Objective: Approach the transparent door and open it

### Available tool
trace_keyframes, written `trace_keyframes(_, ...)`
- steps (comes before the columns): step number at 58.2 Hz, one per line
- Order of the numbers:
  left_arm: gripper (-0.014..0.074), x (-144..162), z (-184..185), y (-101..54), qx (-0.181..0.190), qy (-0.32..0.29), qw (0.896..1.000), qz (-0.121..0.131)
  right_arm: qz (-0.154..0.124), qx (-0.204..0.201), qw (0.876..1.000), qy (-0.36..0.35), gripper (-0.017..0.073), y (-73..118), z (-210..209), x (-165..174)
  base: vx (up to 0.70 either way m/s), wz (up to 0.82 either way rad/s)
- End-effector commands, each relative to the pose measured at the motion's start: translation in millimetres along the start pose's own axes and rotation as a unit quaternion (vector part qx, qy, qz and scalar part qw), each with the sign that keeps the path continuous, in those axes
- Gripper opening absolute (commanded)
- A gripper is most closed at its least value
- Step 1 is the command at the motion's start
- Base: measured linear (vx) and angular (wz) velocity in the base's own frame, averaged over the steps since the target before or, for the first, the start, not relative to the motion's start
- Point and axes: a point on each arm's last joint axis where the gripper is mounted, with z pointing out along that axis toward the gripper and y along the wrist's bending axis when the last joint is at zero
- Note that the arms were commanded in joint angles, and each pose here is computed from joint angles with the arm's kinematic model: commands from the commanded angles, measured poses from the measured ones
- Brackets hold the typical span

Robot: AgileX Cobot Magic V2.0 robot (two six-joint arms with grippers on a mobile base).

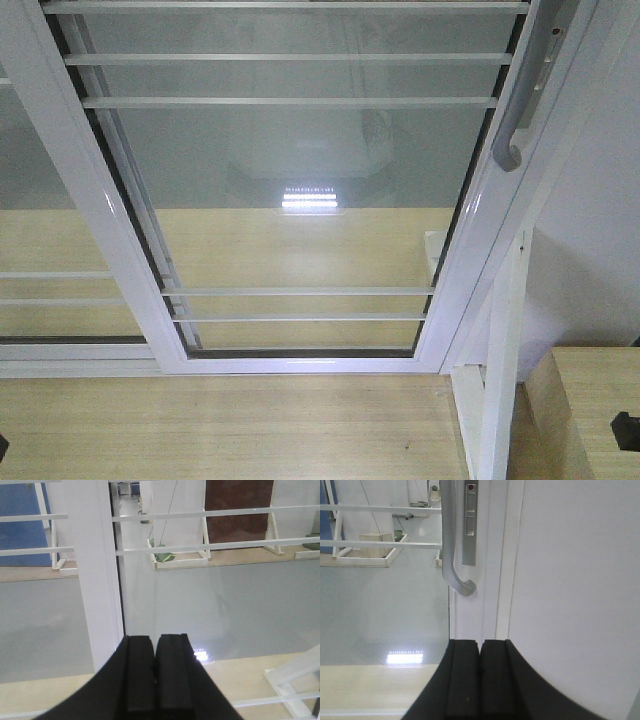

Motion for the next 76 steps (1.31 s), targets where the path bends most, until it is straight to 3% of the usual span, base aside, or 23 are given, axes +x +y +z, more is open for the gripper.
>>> trace_keyframes(1,-0.0006,-3.3,1.1,0.6,-0.003,-0.036,0.999,-0.003,-0.008,0.003,0.999,-0.049,-0.0009,-0.3,-0.8,-8.5,0.0,0.0)
trace_keyframes(17,-0.0006,-11.4,0.1,1.3,-0.007,-0.08,0.997,-0.004,-0.006,0.003,0.994,-0.112,-0.0009,-0.2,-2.6,-19.8,0.0,0.0)
trace_keyframes(25,-0.0006,-26.5,-3.3,2.2,-0.011,-0.136,0.991,-0.004,0.002,0.002,0.982,-0.19,-0.0009,-0.3,-7.9,-37.2,0.0,0.0)
trace_keyframes(32,-0.0006,-51.4,-10.6,2.4,-0.011,-0.174,0.985,-0.004,-0.011,0.005,0.976,-0.216,-0.0009,-1.3,-20.6,-73.7,0.0,0.0)
trace_keyframes(45,-0.0004,-116.3,-28.8,2.8,-0.013,-0.243,0.97,0.007,-0.013,0.01,0.983,-0.182,-0.0006,-4.2,-33.6,-148.3,0.0,0.0)
trace_keyframes(53,-0.0003,-147.3,-14.2,3.3,-0.013,-0.224,0.975,0.007,-0.013,0.009,0.983,-0.182,-0.0006,-5.0,-19.1,-183.9,0.0,0.0)
trace_keyframes(59,-0.0003,-161.7,6.1,3.8,-0.014,-0.2,0.98,0.007,-0.013,0.007,0.984,-0.176,-0.0006,-4.9,4.9,-192.0,0.0,0.0)
trace_keyframes(76,0.0003,-141.4,73.4,4.6,-0.013,-0.075,0.997,0.006,-0.008,0.001,0.998,-0.056,0.0004,-4.0,76.9,-169.0,0.0,0.0)
